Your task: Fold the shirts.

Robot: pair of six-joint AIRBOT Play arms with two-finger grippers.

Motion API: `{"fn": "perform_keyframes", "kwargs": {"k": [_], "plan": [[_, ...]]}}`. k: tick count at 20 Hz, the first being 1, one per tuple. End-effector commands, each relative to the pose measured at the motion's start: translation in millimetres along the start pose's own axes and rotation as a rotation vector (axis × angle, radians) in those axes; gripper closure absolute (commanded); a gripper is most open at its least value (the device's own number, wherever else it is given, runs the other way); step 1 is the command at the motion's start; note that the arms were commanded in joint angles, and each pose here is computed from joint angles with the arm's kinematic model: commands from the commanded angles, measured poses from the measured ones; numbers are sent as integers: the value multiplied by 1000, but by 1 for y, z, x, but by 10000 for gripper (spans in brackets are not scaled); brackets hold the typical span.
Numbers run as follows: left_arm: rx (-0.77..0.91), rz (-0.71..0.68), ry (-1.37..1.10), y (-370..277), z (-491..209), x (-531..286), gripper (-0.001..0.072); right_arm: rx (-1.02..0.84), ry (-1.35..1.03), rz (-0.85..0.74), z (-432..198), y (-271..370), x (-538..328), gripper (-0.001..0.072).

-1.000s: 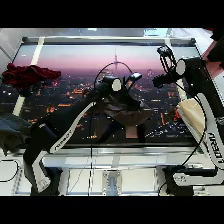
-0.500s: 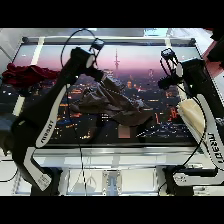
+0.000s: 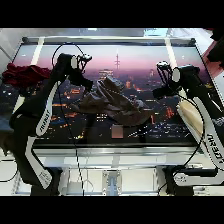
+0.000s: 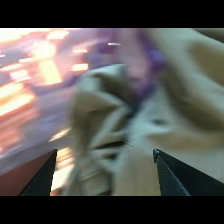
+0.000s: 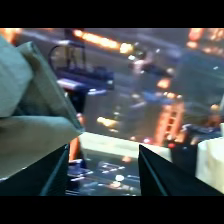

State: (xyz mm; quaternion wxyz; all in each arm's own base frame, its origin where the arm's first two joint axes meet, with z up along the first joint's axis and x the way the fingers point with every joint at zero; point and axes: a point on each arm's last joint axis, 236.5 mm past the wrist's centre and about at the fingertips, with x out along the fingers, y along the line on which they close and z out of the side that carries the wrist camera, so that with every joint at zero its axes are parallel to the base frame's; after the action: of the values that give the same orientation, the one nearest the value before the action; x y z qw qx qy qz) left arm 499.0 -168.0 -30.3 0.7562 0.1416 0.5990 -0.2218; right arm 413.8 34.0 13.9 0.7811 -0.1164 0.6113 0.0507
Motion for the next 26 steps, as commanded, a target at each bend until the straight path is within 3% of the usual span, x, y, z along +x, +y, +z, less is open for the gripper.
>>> {"fn": "perform_keyframes", "kwargs": {"k": [1,6,7,8,10,15,17,21,26], "plan": [[52,-165,-1,-27,-1,16,8,45,16,45,-4,11,1,226],[43,-243,67,-42,-16,29,14,60,14,89,-3,22,0,227],[52,-269,70,-48,-17,28,87,63,17,104,-4,25,0,226],[56,-292,74,-53,-18,26,266,65,28,126,-6,31,-1,226],[53,-324,86,-60,-21,24,694,53,55,172,-12,41,-3,226],[59,-353,131,-66,-31,20,693,23,65,220,-21,54,13,226],[62,-361,152,-68,-36,19,693,92,100,183,-38,46,41,225],[62,-361,150,-68,-36,19,693,242,146,264,-68,50,78,185],[62,-359,146,-67,-35,20,693,449,-13,365,-33,45,85,185]]}}
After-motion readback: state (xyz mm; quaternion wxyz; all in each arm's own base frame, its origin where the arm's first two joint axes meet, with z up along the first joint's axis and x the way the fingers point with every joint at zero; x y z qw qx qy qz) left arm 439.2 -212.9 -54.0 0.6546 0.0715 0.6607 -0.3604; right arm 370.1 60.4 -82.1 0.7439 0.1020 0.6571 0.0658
